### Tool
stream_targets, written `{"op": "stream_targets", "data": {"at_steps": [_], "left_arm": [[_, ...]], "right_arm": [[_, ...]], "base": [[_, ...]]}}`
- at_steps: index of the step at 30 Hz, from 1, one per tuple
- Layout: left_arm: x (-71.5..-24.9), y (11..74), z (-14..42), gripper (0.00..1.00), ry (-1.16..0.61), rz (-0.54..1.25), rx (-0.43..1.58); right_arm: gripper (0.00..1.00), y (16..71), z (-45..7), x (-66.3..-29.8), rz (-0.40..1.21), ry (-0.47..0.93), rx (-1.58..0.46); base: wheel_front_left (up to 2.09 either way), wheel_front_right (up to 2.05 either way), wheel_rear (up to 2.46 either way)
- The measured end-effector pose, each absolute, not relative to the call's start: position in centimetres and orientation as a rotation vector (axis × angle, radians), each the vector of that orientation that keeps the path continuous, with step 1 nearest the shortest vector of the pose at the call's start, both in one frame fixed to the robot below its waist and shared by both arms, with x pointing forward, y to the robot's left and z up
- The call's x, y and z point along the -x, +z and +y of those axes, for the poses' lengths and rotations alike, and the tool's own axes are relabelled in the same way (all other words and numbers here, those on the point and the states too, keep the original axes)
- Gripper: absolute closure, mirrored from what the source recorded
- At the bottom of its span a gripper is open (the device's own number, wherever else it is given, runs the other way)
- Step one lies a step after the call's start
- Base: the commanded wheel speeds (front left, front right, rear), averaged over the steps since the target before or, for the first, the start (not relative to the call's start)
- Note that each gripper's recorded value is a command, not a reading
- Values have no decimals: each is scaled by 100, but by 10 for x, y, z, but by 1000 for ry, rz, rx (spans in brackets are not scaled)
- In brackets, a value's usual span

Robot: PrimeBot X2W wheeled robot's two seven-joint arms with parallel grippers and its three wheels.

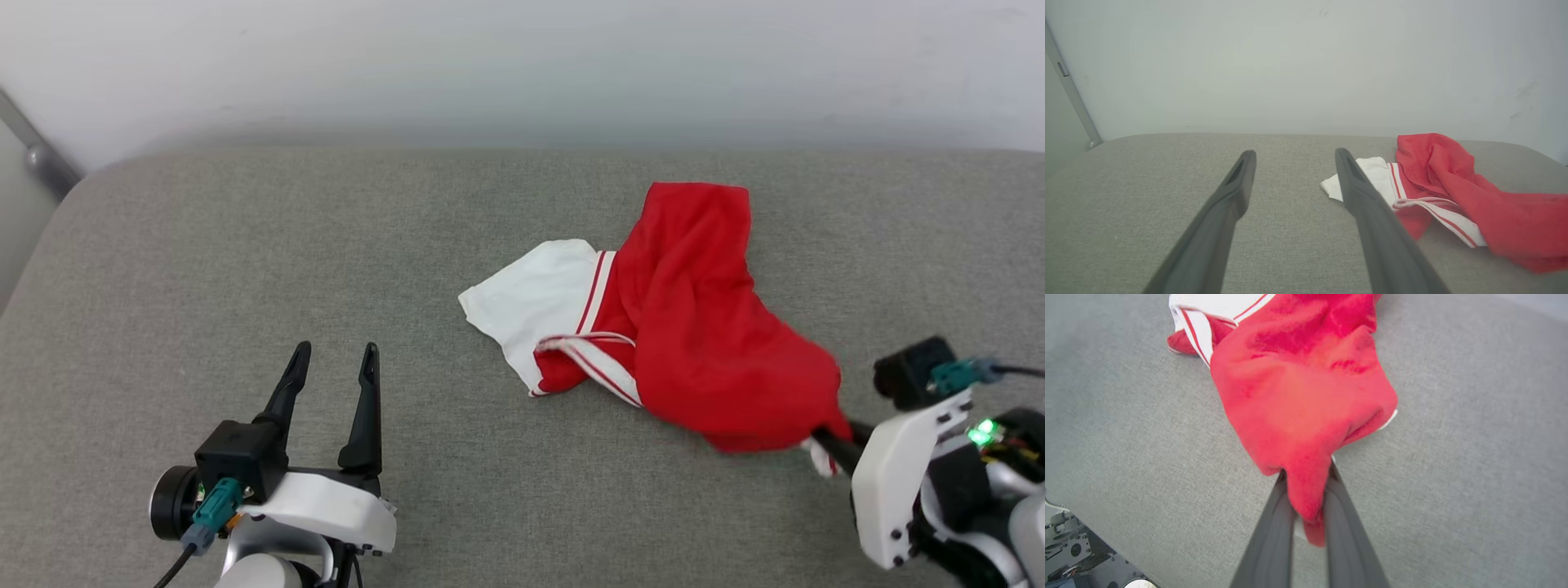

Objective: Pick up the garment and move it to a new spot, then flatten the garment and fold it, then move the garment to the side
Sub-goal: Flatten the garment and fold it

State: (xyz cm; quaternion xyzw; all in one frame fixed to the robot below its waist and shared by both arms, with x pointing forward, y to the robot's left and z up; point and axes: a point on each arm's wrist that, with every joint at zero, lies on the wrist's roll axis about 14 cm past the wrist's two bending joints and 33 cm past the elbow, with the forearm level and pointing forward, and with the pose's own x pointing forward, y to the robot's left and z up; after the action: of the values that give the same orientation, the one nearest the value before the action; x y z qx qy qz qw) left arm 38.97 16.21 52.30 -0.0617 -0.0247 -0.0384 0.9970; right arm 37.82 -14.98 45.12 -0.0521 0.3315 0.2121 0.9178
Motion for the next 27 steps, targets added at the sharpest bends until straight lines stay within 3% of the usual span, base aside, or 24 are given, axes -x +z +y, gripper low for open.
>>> {"op": "stream_targets", "data": {"at_steps": [5,12,17,25,26,27], "left_arm": [[-388,525,158,0,-88,-51,127],[-402,521,150,0,-118,-43,128],[-421,510,147,0,-128,-23,135],[-438,477,152,0,-109,40,136],[-438,473,154,0,-103,49,135],[-439,470,156,0,-96,57,132]], "right_arm": [[100,500,-154,-401,546,406,100],[100,530,-183,-457,485,292,31],[100,516,-207,-503,521,198,-32],[100,442,-205,-547,624,147,-102],[64,434,-203,-549,626,144,-110],[49,425,-200,-550,631,144,-113]], "base": [[0,0,0],[0,0,0],[0,0,0],[0,0,0],[0,0,0],[0,0,0]]}}
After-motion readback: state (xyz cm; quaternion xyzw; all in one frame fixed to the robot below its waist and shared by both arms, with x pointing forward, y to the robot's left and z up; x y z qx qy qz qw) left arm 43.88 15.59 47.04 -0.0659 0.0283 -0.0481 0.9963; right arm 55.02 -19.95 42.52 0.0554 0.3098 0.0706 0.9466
